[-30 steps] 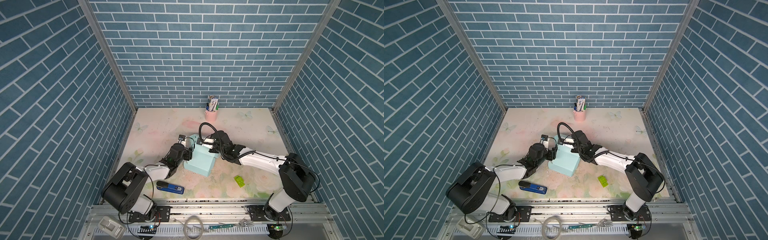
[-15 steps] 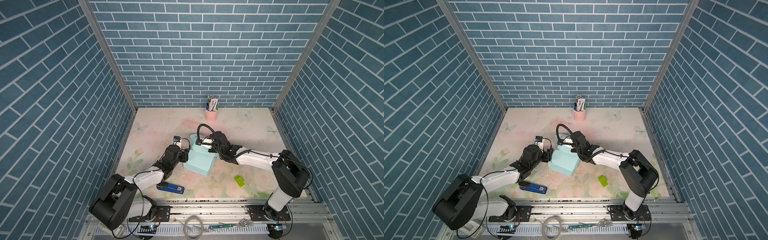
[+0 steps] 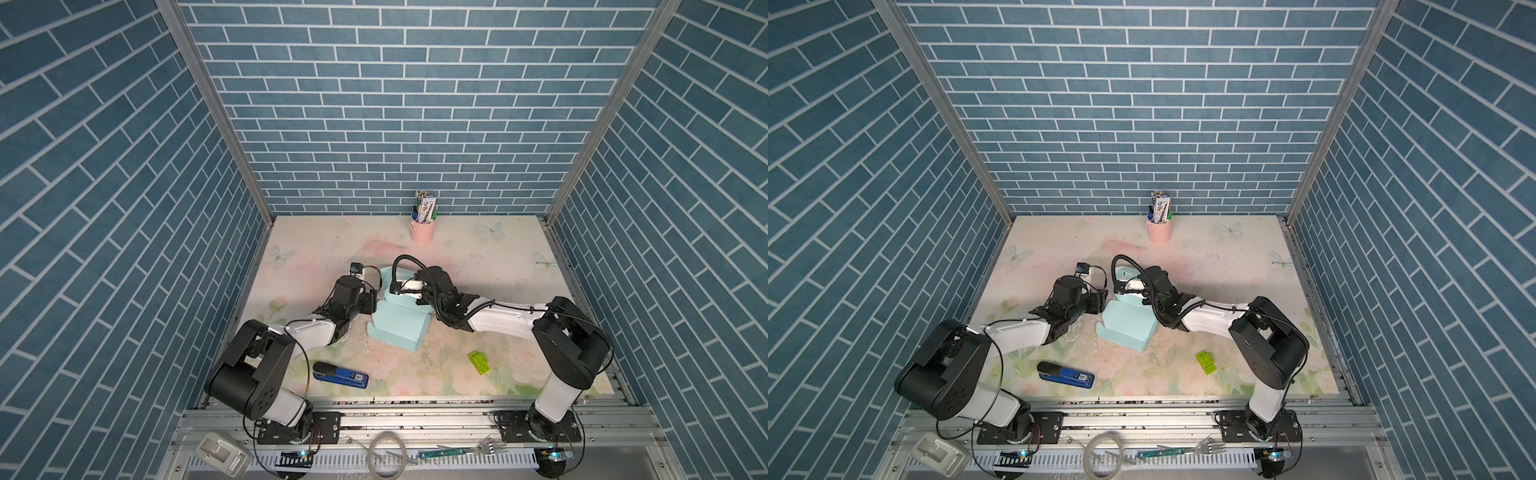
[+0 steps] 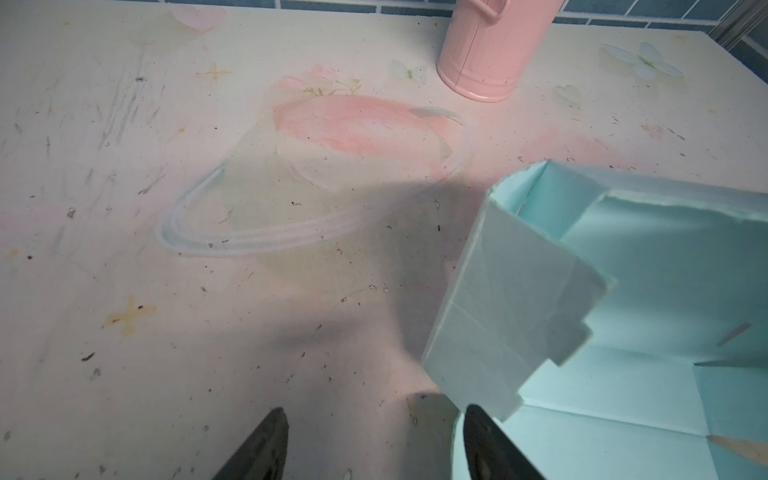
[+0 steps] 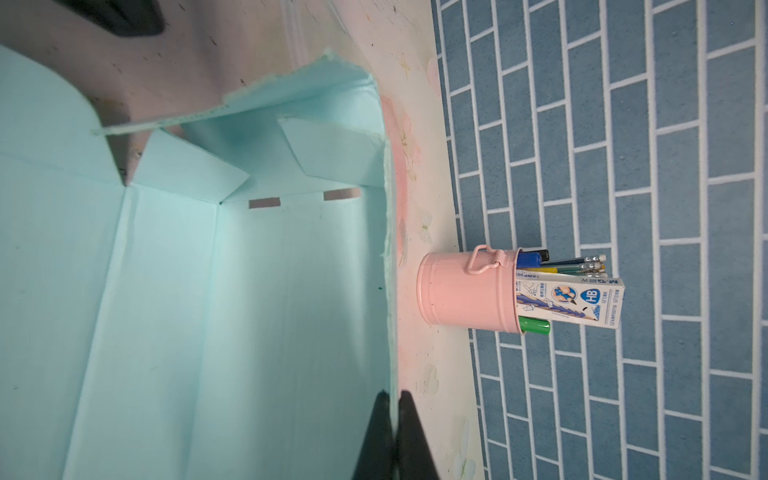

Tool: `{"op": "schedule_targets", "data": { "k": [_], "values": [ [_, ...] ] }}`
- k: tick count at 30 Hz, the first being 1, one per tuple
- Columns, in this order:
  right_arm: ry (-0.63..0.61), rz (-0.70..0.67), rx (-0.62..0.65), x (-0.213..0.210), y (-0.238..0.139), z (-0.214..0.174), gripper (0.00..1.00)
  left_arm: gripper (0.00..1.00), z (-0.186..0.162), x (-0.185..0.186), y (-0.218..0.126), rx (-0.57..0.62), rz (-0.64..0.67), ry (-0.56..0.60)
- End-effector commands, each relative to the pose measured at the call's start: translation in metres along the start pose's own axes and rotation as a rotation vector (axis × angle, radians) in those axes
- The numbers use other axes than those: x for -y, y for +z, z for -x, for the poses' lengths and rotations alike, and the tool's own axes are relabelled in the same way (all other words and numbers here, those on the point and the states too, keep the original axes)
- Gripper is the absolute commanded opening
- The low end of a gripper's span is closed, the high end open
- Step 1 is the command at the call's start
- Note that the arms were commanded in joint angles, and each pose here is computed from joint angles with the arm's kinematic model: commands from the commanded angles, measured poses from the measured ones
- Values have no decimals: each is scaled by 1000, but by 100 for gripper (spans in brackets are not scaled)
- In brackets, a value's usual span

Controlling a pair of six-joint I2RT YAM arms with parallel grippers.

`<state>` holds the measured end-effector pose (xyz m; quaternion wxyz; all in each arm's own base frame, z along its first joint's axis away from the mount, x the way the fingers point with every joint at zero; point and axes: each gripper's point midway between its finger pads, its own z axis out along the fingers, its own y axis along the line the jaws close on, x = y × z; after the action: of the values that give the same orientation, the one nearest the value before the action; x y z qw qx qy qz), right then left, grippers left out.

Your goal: Fold the paper box

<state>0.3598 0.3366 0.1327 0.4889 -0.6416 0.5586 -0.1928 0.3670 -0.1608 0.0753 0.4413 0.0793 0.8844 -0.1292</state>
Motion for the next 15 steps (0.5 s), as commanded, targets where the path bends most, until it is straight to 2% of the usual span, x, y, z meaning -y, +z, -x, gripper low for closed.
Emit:
{"op": "schedule_targets", "data": {
  "k": [1, 11, 15],
  "values": [
    [-57, -40, 1, -1, 3, 1, 0, 69, 13, 13, 5, 26, -83, 49],
    [-44, -56, 16, 2, 1, 4, 0, 68, 17, 52, 9, 51, -307, 97],
    [-38, -58, 26, 4, 0, 7, 0, 66, 17, 58, 8, 59, -348, 107]
  ]
}}
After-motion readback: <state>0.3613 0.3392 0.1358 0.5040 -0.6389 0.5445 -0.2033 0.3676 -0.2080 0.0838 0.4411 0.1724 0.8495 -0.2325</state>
